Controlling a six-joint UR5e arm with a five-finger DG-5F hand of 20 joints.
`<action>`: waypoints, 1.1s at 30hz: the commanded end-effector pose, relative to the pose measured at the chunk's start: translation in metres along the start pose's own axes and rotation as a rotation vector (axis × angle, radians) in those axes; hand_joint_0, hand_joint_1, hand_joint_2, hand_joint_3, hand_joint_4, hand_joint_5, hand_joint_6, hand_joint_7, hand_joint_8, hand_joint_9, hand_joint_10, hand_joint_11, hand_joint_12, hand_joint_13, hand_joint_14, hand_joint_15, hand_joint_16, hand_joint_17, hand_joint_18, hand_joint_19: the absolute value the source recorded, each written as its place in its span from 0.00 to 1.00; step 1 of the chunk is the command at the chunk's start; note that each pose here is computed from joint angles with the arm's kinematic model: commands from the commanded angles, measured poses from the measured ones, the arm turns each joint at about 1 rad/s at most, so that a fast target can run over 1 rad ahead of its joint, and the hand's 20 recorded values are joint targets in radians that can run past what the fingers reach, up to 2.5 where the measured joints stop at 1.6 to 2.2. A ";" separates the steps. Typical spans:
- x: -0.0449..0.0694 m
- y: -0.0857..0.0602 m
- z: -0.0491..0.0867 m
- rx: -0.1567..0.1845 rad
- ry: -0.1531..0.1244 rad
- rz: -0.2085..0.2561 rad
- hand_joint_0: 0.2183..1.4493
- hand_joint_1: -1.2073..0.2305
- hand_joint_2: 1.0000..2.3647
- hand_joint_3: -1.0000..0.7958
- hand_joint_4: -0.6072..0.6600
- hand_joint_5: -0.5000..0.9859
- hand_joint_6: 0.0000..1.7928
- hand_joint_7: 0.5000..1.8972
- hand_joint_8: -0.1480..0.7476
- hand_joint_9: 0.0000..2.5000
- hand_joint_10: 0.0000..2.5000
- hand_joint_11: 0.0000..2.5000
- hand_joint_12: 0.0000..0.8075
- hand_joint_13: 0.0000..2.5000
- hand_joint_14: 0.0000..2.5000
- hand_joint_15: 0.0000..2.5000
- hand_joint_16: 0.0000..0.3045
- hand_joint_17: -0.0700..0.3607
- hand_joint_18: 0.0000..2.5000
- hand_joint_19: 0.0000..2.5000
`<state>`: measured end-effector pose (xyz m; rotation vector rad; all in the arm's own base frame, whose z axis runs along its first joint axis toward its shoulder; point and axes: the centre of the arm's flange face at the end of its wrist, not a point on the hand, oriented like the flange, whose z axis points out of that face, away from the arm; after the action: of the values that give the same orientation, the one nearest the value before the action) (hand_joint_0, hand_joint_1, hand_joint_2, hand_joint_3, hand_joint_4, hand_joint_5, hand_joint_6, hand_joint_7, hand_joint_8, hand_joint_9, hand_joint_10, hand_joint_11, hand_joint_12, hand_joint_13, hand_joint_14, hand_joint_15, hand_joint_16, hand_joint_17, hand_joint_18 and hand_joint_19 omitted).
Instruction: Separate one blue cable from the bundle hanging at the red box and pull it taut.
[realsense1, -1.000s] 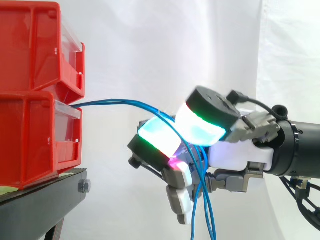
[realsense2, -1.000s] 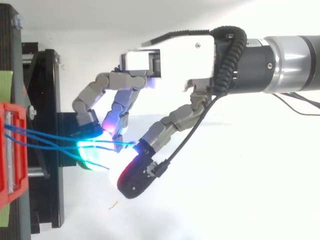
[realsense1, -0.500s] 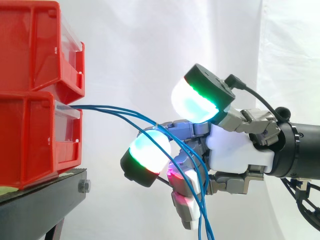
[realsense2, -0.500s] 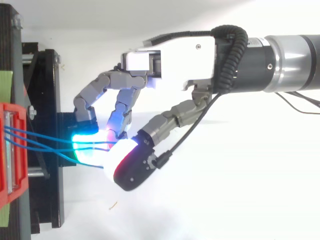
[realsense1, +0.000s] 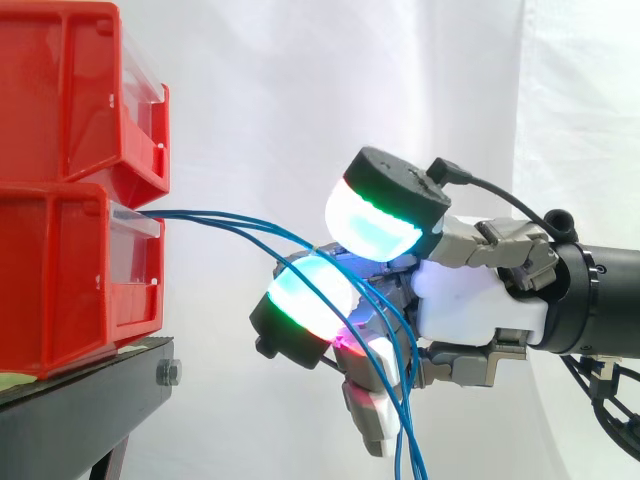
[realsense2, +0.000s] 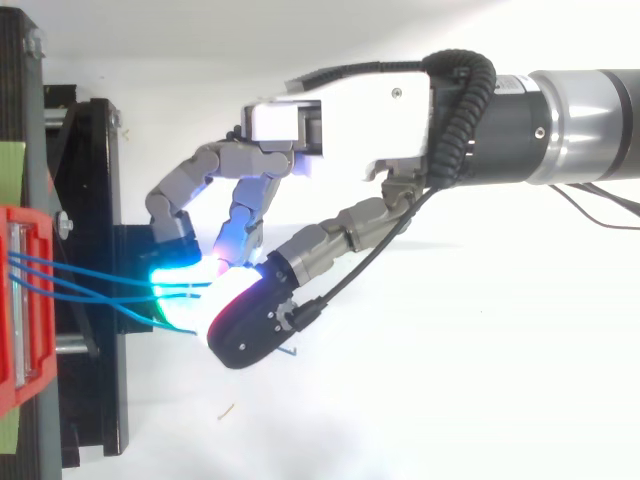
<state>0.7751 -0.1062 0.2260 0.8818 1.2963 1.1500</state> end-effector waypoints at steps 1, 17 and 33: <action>0.000 0.000 0.000 0.000 0.000 0.000 0.32 0.37 0.01 0.43 0.64 0.23 0.48 0.45 0.62 0.42 0.01 0.33 0.54 0.44 0.01 0.22 0.17 0.44 0.43 0.21; 0.000 0.000 0.000 0.000 0.000 0.000 0.30 0.48 0.00 0.28 0.63 0.23 0.49 0.43 0.60 0.42 0.01 0.33 0.51 0.43 0.01 0.23 0.16 0.42 0.42 0.23; 0.001 0.001 0.001 -0.007 -0.003 -0.001 0.33 0.31 0.01 0.46 0.60 0.22 0.51 0.46 0.61 0.34 0.01 0.34 0.54 0.40 0.01 0.22 0.18 0.44 0.41 0.21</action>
<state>0.7759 -0.1053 0.2268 0.8780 1.2894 1.1516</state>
